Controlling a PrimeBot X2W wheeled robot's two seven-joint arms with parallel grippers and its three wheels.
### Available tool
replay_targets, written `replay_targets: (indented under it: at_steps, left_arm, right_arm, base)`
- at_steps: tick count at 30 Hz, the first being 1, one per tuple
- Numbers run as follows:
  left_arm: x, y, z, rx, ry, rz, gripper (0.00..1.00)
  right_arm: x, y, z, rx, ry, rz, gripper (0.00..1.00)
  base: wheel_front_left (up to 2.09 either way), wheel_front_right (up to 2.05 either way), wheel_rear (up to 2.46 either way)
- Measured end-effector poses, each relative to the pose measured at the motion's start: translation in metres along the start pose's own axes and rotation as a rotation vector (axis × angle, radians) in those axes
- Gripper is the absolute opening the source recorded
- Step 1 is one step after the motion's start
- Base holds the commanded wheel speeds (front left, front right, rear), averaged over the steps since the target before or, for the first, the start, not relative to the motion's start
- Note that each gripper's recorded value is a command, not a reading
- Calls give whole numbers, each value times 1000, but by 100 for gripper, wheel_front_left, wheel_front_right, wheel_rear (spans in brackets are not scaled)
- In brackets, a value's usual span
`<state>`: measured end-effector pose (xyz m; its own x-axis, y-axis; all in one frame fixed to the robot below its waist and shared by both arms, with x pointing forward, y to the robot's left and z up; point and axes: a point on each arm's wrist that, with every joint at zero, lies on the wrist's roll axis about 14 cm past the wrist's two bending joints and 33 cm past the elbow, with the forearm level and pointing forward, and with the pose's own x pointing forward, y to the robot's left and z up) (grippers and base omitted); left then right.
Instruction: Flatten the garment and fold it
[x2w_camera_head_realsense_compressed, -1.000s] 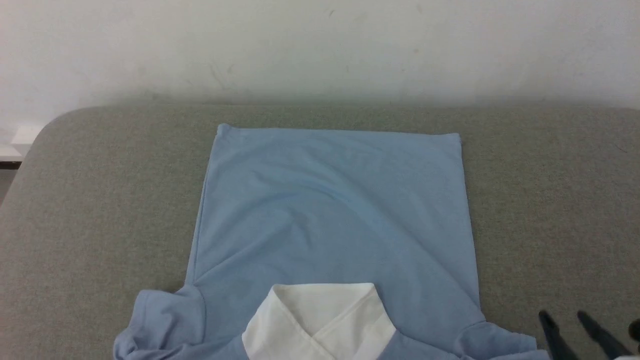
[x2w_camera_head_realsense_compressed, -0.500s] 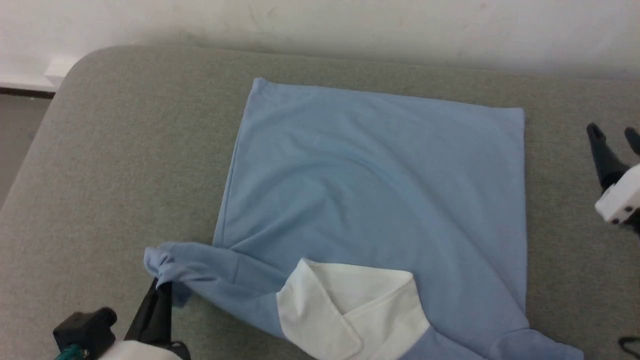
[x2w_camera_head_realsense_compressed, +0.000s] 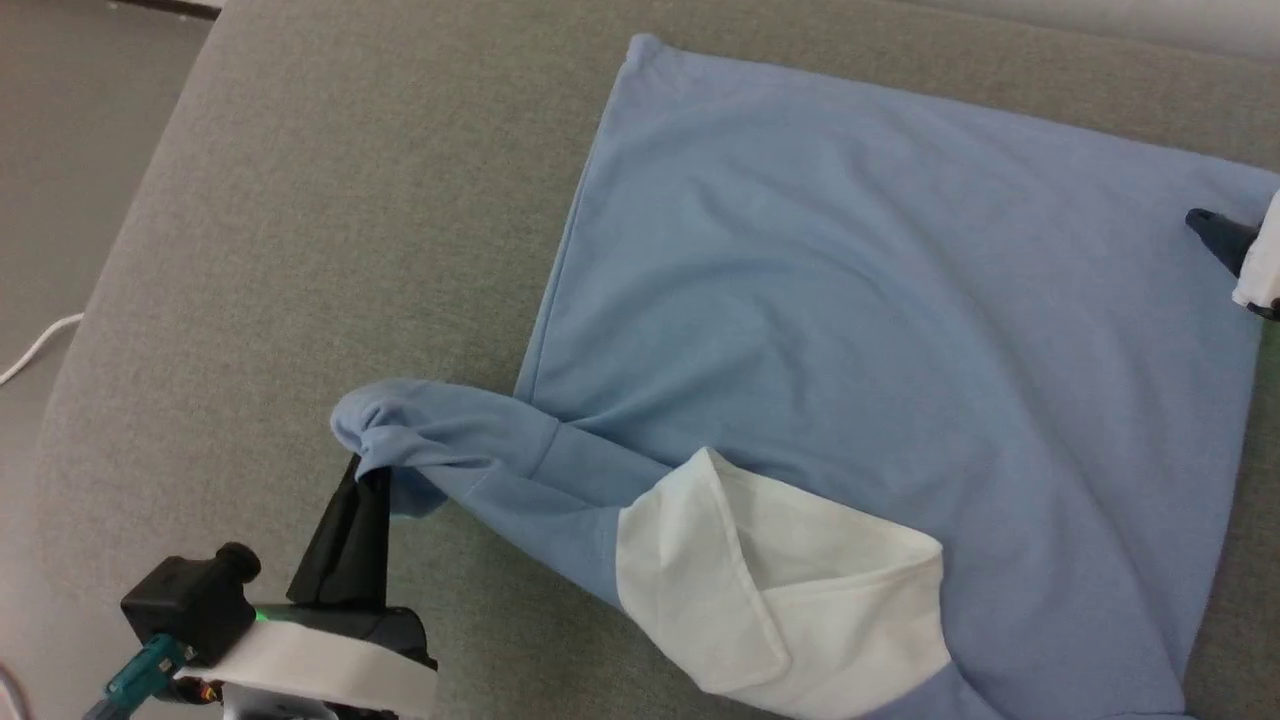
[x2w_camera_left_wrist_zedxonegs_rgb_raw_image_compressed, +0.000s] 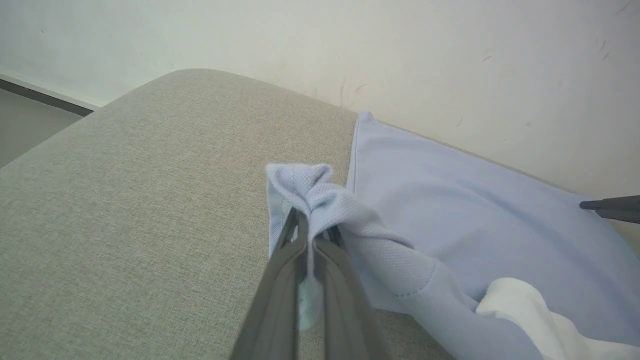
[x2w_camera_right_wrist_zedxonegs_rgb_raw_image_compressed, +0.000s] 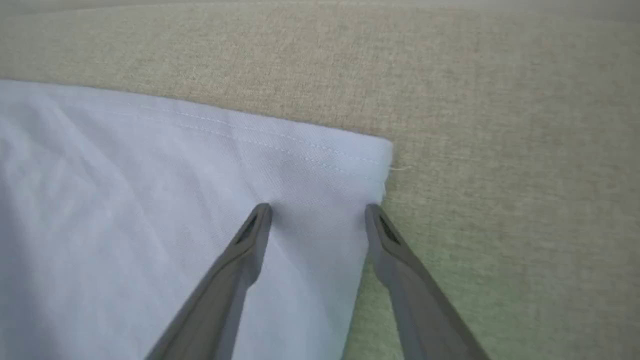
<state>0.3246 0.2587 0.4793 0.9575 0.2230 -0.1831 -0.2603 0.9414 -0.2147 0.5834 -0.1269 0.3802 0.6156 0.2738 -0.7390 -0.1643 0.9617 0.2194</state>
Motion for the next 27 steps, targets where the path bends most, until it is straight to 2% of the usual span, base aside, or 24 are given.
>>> replay_targets:
  at_steps: [4,7,11,16,22,25,27]
  left_arm:
    - [-1,8,-5,11,17,33,0]
    - [-1,13,-7,20,27,50,0]
    - [-2,15,-7,23,24,52,0]
    - [-4,13,1,34,3,31,0]
    - [-14,13,7,40,-7,14,0]
    - [-19,15,7,47,0,16,0]
    - [-21,15,8,53,3,8,0]
  right_arm:
    - [20,5,-18,18,153,13,100]
    - [25,7,-19,22,225,16,0]
    - [21,9,-17,-19,228,4,0]
    - [2,9,5,-149,106,-33,0]
    - [-61,-6,57,-294,-126,-87,0]
    - [-98,-24,57,-338,-174,-123,0]
    - [-122,-41,42,-349,-171,-155,0]
  base:
    - [0,0,0]
    - [0,0,0]
    - [0,0,0]
    - [0,0,0]
    - [0,0,0]
    - [0,0,0]
    - [0,0,0]
